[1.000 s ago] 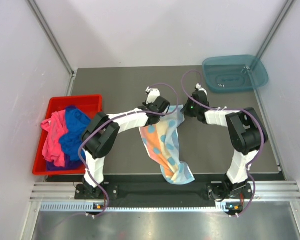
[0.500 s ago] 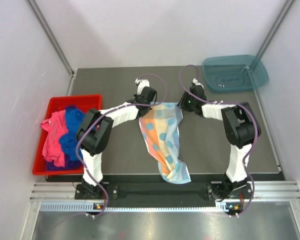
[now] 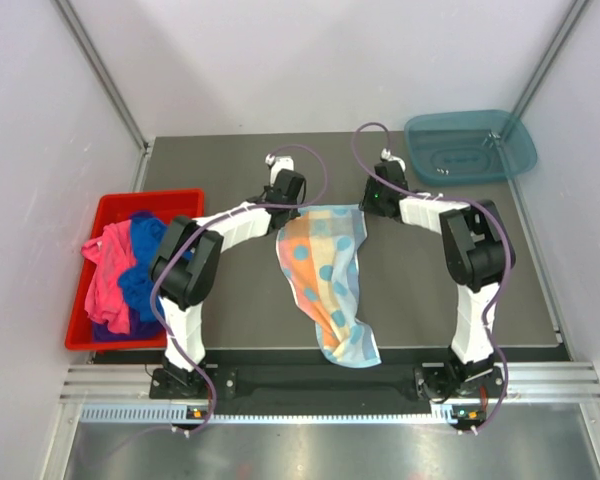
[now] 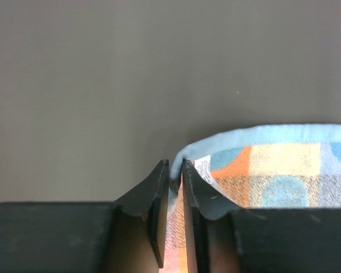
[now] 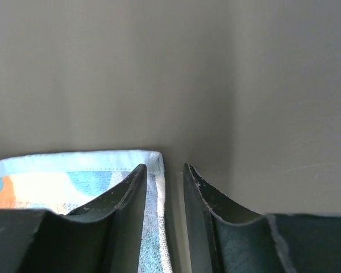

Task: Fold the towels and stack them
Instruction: Flatten out the crumpled towel

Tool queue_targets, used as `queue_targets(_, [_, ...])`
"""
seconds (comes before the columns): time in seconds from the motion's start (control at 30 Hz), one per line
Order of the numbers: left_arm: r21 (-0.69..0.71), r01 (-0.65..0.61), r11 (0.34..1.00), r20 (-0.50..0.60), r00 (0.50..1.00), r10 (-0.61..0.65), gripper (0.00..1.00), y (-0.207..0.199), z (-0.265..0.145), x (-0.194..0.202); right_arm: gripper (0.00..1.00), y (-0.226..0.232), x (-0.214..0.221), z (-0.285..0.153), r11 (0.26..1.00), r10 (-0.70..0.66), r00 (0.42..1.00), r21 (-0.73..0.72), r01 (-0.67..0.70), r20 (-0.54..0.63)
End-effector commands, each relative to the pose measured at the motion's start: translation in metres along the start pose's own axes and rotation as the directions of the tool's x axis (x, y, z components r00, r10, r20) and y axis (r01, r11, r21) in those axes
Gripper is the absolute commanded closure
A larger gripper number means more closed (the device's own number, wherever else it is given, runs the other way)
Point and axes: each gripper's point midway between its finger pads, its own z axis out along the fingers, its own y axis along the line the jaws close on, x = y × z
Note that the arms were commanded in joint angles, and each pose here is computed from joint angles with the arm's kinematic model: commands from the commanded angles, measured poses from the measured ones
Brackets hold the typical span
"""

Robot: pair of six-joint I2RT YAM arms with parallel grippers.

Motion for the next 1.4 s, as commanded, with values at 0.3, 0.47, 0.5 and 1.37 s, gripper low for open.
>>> queue_targets(0.3, [0.017, 0.035, 0.999, 0.011, 0.999, -0.035, 0.59, 0.008, 0.01, -0.008, 0.68, -0.002, -0.005, 0.008, 0.993, -0.095, 0.995, 0.07, 0.095, -0.008])
queue_targets(0.47, [0.0, 0.033, 0.999, -0.002, 0.999, -0.033, 0.55, 0.011, 0.016, -0.009, 0.67, 0.009, -0.003, 0.01, 0.99, -0.123, 0.992, 0.067, 0.124, -0.017])
queue_targets(0.5, [-0.012, 0.035, 0.999, -0.008, 0.999, -0.035, 0.55, 0.014, 0.019, -0.007, 0.67, 0.009, -0.002, 0.01, 0.989, -0.128, 0.992, 0.07, 0.129, -0.02])
queue_targets(1.37, [0.018, 0.12, 0.993, -0.088, 0.989, -0.118, 0.84, 0.025, 0.041, 0.017, 0.94, 0.017, 0.012, 0.019, 0.98, -0.174, 0.982, 0.086, 0.179, -0.068])
